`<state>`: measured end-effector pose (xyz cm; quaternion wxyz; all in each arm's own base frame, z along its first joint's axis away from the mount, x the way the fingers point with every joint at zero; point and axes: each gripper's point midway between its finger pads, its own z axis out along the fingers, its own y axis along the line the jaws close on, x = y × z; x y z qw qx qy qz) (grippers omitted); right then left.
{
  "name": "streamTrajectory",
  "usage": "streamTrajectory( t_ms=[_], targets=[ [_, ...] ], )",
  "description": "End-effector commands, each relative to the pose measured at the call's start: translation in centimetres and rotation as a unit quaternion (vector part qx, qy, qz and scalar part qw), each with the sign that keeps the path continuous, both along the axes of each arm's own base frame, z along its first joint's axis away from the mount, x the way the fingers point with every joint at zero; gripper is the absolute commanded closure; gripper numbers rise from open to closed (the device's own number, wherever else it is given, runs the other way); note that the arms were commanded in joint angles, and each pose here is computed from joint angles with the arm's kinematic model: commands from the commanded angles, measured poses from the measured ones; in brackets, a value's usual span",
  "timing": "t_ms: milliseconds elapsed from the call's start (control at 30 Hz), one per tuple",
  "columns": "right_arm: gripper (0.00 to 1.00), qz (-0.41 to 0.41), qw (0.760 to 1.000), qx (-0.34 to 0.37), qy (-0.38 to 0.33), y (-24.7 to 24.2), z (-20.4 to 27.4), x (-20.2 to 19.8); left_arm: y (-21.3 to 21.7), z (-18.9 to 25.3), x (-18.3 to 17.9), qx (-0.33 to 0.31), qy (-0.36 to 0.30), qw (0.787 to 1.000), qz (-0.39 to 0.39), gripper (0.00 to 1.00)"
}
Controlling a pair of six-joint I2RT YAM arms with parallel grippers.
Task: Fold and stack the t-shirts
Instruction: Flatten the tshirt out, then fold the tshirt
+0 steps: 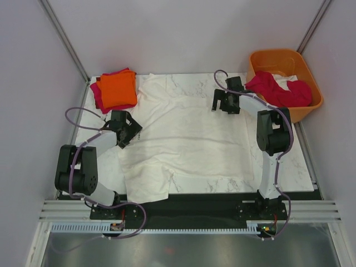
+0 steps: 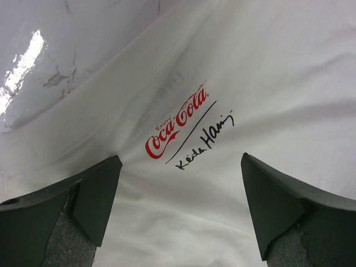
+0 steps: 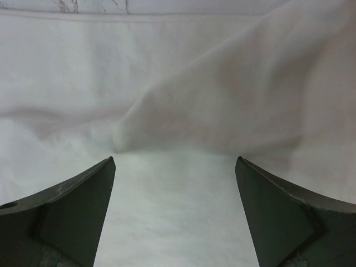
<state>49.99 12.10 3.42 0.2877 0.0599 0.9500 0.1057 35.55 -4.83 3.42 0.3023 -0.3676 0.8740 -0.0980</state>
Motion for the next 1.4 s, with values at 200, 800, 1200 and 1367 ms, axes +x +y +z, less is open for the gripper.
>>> streamTrajectory(
  t_ms=[200,800,1200,1367],
  targets=[
    [0.02,0.035,0.996,0.030,-0.072,2.6,7.9,1.1,-0.5,2.8,-2.5,-0.012,0.002,1.000,0.011,0.00],
    [0.02,-0.001,0.993,0.023,-0.112,4.1,12.5,-16.8,-5.1,9.6,-12.4,-0.053,-0.040,0.994,-0.088,0.03],
    [0.02,0.053,0.992,-0.013,-0.111,4.5,12.0,-19.2,-6.0,2.0,-29.2,0.063,0.217,0.928,-0.297,0.03],
    [0.02,0.081,0.992,-0.003,-0.094,5.5,10.0,-19.4,-1.5,4.9,-26.9,0.247,0.185,0.951,0.004,0.00]
  ],
)
